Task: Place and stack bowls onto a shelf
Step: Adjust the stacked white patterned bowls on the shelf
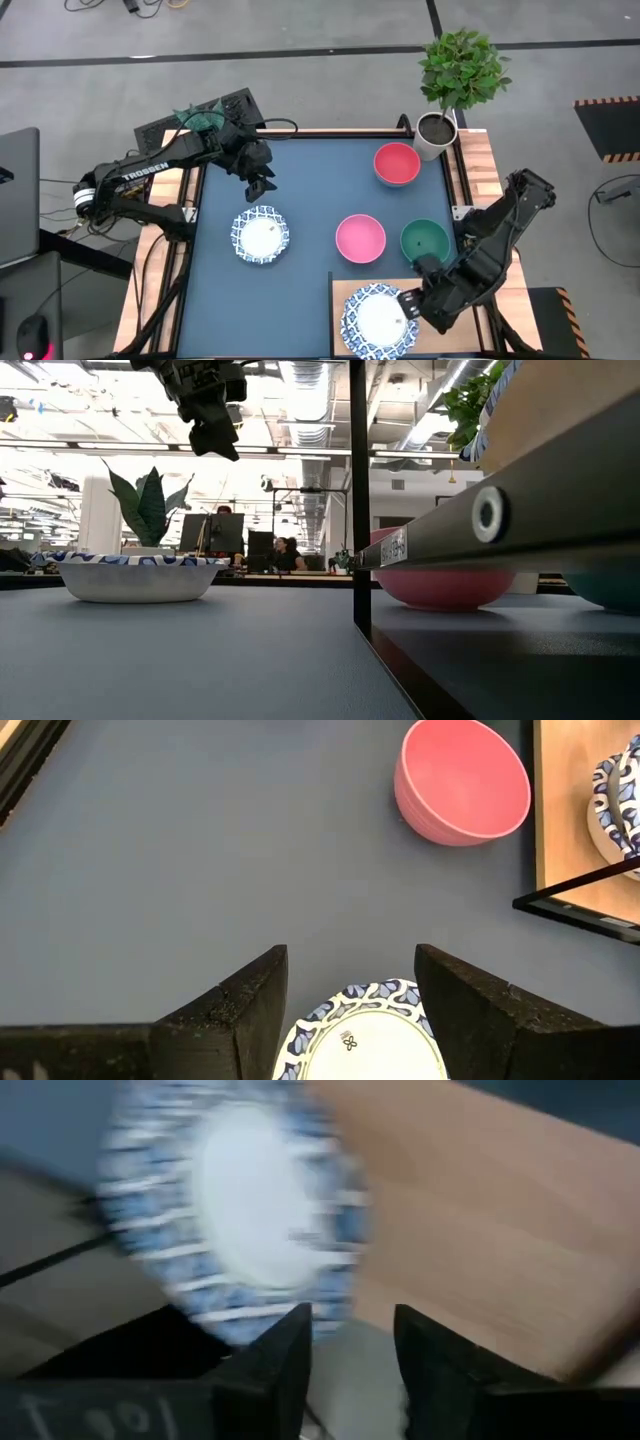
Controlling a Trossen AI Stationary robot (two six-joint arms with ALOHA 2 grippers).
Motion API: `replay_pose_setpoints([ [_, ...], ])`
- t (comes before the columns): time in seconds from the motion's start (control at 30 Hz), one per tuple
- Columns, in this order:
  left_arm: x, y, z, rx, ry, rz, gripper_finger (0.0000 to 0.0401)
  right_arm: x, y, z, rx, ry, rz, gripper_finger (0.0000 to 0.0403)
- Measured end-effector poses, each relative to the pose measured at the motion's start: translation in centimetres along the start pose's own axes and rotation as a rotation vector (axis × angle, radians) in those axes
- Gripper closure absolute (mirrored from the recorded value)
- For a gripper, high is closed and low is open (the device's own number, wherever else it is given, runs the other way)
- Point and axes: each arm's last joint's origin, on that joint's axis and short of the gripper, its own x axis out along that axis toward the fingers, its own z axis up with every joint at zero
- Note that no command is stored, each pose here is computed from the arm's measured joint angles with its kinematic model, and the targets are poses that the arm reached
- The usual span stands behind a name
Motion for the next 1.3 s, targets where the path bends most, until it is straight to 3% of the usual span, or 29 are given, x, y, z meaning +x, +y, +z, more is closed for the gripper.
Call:
replay_pose_setpoints([
  [0.13,0.0,0.0,0.0,-0.009,0.003,0.000,0.0198,1.0,-0.8,-0.2,0.064,0.049,-0.195,0.0272],
  [0.43,0.0,0.0,-0.1,-0.013,0.007,0.001,0.0198,3.7,0.2,-0.6,0.077,0.017,-0.268,0.0324],
  [0.67,0.0,0.0,-0.1,-0.012,0.006,0.002,0.0198,5.8,1.5,0.1,0.063,0.027,-0.293,0.0328],
  [1.13,0.0,0.1,-0.1,-0.016,0.006,0.025,0.0198,6.7,3.2,2.6,-0.066,0.023,-0.270,0.0329],
  [1.3,0.0,0.1,-0.1,-0.020,0.006,0.025,0.0198,6.1,3.0,2.1,-0.014,0.061,-0.254,0.0329],
])
